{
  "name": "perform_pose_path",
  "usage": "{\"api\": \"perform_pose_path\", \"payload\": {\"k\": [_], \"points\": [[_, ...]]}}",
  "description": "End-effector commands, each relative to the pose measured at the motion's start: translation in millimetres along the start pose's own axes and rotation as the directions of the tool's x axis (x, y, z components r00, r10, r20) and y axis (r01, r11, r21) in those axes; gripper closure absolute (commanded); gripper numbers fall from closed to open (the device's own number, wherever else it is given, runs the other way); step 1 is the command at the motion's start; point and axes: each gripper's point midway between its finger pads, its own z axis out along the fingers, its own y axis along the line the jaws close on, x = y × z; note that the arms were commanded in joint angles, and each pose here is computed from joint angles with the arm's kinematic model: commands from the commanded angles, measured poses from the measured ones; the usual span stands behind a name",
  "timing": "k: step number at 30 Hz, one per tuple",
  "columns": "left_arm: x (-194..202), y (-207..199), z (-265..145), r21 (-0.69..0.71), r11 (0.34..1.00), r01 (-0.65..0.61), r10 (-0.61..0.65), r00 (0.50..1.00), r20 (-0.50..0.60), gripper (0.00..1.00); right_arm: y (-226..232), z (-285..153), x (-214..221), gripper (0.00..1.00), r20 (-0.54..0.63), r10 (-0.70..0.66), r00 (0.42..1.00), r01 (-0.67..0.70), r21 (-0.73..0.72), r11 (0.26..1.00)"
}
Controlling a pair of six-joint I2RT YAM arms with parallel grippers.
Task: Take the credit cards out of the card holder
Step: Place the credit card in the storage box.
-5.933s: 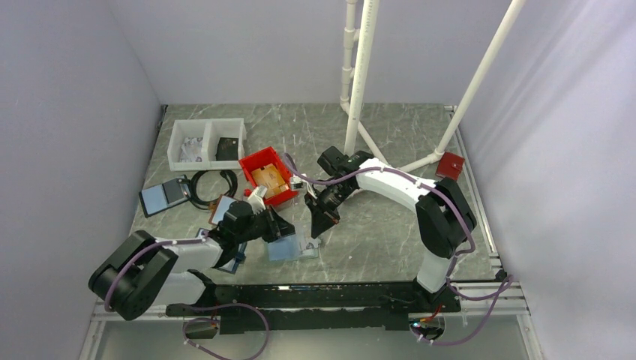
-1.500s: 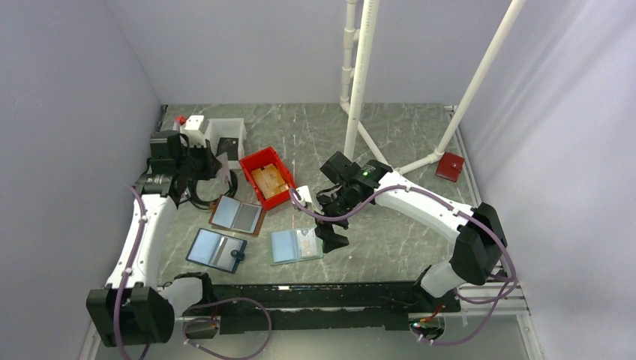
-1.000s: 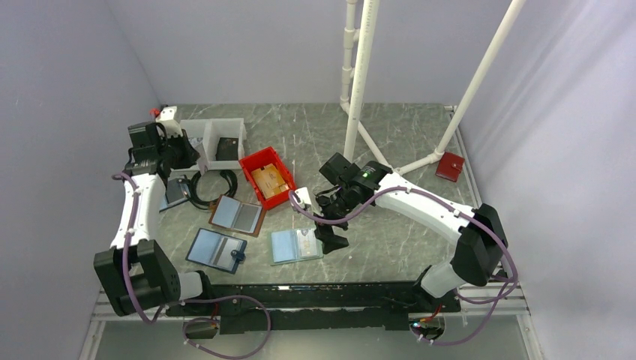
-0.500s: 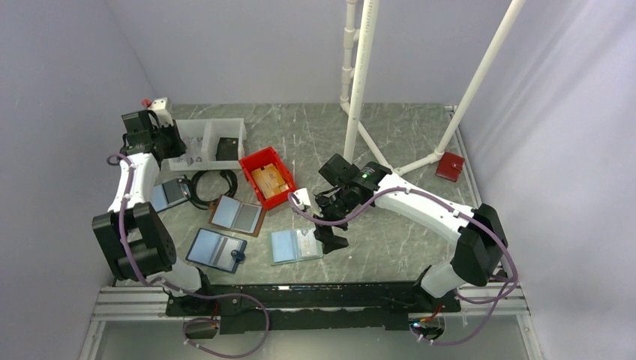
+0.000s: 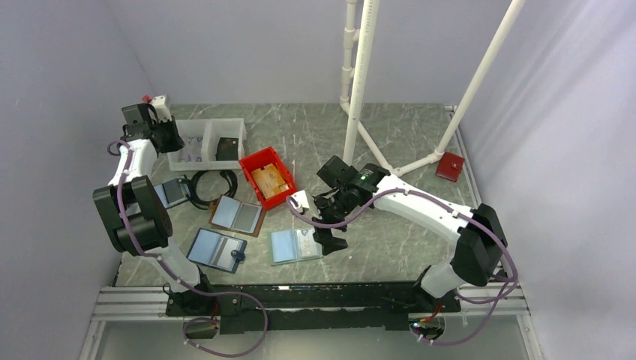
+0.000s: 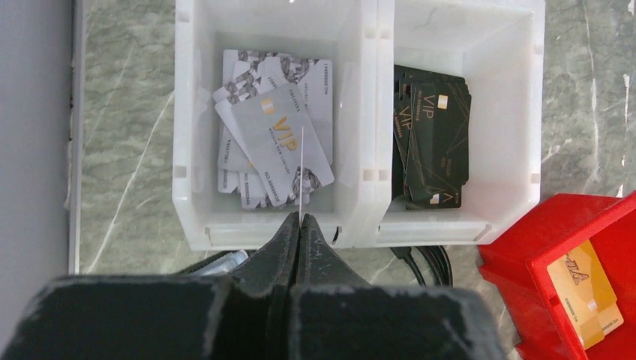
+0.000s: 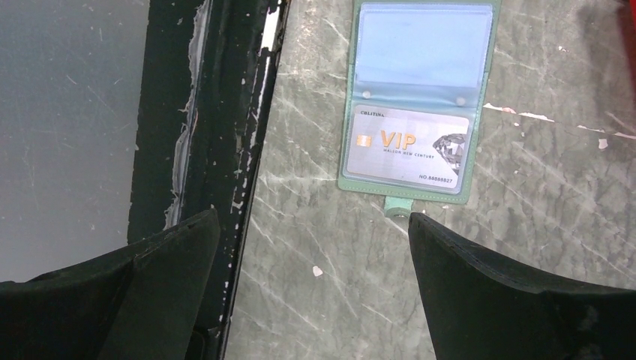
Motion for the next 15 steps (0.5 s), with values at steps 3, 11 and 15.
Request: {"api": "perform_pose_path", "payload": {"k": [3,11,15], "points": [[-21,2,15,0.060,0.997,-0.051,0.049,0.999,0.019,1.00,-5,3,-1,0.00,0.000,-0.033,0.999,0.033,0.012,0.999],[-20,2,40,0.127,0.992,-0.016,0.022,0.999,-0.044,1.00,-2,8,-1,0.00,-0.011,-0.036,0.999,0.036,-0.004,0.999],[-17,2,51,0.150,0.988,0.023,-0.013,0.998,-0.065,1.00,-2,10,0,0.00,-0.020,-0.035,0.999,0.035,-0.009,0.999]]}}
